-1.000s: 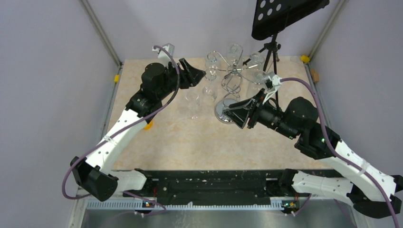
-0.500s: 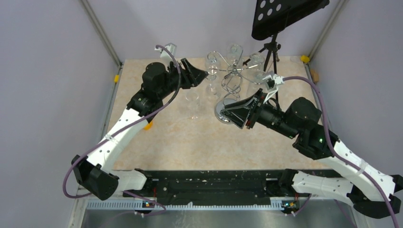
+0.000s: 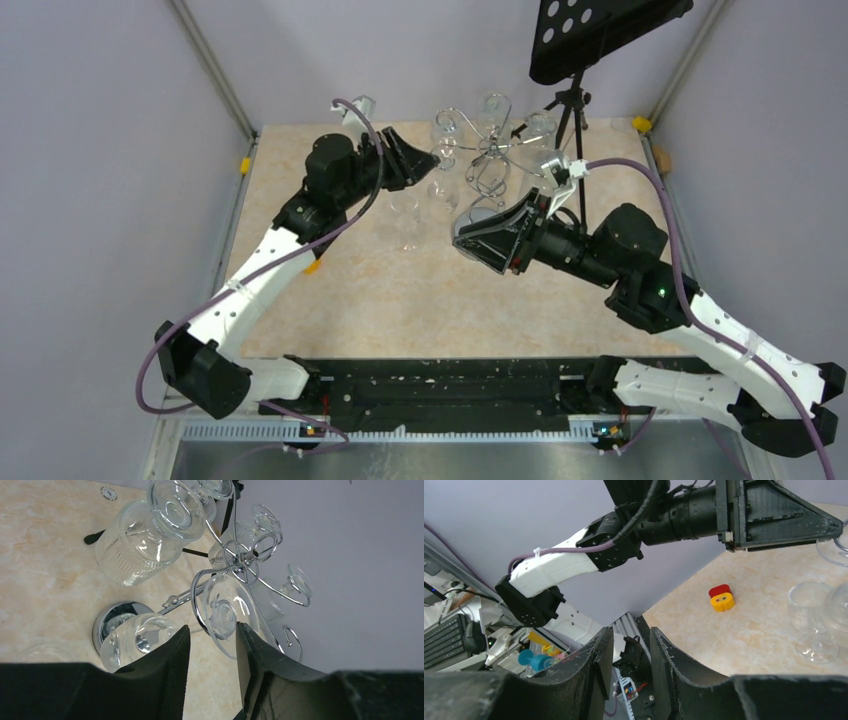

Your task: Take the wine glass off the wine glass rack

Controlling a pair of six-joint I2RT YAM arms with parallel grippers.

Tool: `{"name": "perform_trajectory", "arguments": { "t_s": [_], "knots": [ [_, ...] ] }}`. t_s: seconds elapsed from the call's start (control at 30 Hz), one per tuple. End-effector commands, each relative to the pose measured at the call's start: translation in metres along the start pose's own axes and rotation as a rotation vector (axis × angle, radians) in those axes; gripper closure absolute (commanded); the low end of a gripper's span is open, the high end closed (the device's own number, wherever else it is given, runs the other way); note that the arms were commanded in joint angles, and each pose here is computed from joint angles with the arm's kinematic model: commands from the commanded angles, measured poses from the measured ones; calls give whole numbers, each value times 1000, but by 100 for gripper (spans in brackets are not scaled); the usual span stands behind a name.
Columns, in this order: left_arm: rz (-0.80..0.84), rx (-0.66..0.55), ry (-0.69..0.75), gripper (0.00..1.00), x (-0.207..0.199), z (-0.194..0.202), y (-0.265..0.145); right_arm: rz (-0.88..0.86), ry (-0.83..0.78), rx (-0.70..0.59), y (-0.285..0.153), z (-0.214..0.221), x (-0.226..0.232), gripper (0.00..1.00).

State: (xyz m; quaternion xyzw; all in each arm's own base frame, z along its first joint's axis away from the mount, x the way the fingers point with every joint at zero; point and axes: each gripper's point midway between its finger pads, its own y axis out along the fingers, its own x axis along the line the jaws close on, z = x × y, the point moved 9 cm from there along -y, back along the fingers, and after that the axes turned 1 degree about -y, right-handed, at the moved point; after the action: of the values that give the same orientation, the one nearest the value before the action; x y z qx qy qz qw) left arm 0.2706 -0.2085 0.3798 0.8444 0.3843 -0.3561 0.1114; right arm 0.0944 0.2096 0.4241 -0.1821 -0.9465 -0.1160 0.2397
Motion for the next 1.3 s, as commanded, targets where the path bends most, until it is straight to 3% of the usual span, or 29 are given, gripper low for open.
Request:
{"name": "perform_trajectory", "arguments": {
  "t_s": [0.0,0.2,0.6,0.7,0.77,0.83,1.27],
  "knots": [
    [52,-6,-21,59,-3,1,5,-65,3,-53,0,-9,8,66],
    [107,0,-56,75,-9,1,4,-99,5,-52,-1,-9,11,69],
    [175,-13,-80,81,-24,-4,-14,-124,15,-55,-5,-8,13,70],
    [166,-17,-82,79,-24,-3,-16,-122,17,-54,-4,-7,12,70],
    [155,-18,-83,67,-23,-3,-17,-117,20,-52,-3,-5,11,70],
    [147,-18,-86,62,-21,-2,-16,-109,23,-55,-2,-4,10,70],
    [95,-16,-183,63,-12,4,-7,-85,36,-61,-2,-3,7,70]
  ]
}}
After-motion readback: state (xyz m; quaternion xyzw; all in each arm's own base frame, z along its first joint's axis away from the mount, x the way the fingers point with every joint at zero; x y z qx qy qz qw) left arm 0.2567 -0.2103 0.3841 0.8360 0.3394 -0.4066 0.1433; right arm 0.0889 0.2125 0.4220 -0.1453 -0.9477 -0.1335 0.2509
